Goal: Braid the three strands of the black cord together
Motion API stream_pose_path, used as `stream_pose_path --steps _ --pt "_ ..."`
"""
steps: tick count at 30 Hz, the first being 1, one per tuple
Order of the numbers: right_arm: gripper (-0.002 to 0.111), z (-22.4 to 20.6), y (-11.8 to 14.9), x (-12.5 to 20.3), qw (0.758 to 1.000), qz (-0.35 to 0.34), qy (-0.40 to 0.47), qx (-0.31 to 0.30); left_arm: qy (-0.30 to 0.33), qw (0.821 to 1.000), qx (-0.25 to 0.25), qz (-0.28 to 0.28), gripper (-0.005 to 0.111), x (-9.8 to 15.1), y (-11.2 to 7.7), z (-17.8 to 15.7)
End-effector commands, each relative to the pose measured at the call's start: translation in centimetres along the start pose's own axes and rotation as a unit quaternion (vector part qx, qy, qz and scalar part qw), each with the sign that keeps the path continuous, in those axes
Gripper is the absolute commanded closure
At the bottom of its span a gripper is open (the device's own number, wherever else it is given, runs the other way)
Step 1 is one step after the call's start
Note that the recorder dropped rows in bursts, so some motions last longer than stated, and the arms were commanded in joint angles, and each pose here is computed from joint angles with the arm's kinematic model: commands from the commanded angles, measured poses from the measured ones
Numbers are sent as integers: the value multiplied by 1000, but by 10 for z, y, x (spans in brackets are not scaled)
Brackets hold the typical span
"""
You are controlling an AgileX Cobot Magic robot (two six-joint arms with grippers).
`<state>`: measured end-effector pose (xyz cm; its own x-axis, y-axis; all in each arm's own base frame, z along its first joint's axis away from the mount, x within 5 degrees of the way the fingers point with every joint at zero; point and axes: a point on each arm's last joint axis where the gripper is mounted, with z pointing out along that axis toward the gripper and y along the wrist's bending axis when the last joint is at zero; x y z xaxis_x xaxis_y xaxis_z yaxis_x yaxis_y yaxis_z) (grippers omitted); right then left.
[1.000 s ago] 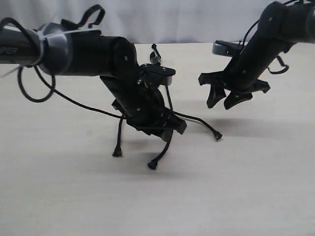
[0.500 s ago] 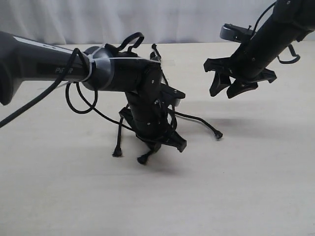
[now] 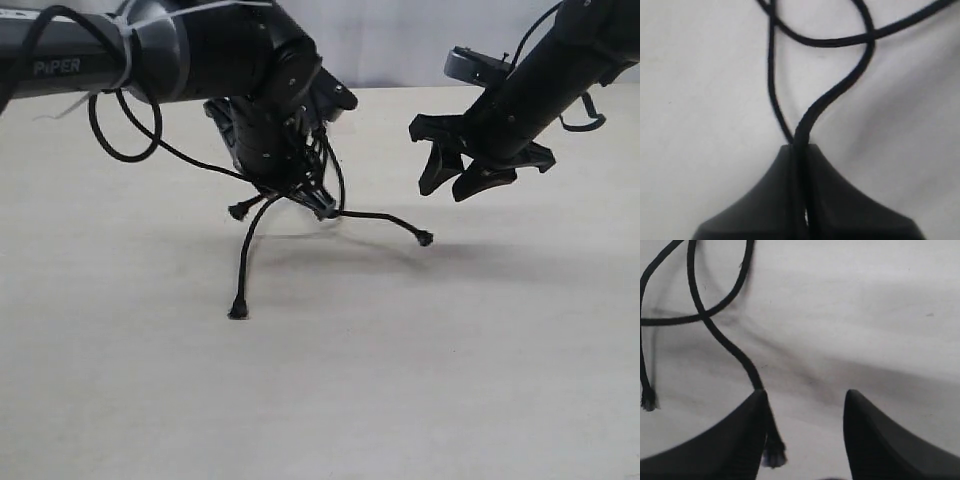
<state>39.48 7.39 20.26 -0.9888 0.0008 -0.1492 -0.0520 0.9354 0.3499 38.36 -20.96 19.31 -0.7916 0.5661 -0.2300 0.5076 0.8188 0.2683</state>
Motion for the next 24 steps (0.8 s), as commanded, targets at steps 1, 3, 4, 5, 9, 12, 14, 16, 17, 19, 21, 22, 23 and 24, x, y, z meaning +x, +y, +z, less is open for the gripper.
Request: stream_pose_path --steps 1,3,4,5,9,12,14,16,17,19,21,22,23,24 --pt "66 -3 3 2 1000 3 5 -15 15 997 -24 -72 107 7 41 8" --pt "66 -3 5 2 1000 7 6 -23 22 995 -19 -98 107 11 57 13" --pt "66 -3 5 2 1000 8 5 -24 25 994 -14 -110 107 13 62 15" --pt "66 -3 6 2 1000 8 7 -26 27 992 -9 -120 107 14 66 17" --pt "66 3 22 6 999 -19 16 -25 55 987 14 -151 107 21 73 40" --pt "66 7 38 9 999 -41 14 -27 86 985 20 -147 107 26 67 61" --pt "66 10 46 10 998 -52 11 -28 99 983 30 -151 107 28 63 71" --pt "66 12 54 12 998 -61 11 -29 108 980 46 -160 107 29 58 78" --pt "66 13 56 13 997 -64 11 -30 113 978 59 -164 107 29 54 81" --pt "66 15 60 13 997 -69 6 -30 119 975 94 -162 107 30 47 87" --pt "66 15 61 13 997 -67 3 -33 134 971 109 -164 107 32 41 96" --pt "66 15 61 13 997 -66 3 -34 143 970 111 -164 107 34 38 100" --pt "66 15 61 13 997 -66 3 -34 151 969 112 -161 107 35 35 103" --pt "66 15 60 12 997 -67 2 -32 157 967 116 -160 107 36 32 105"
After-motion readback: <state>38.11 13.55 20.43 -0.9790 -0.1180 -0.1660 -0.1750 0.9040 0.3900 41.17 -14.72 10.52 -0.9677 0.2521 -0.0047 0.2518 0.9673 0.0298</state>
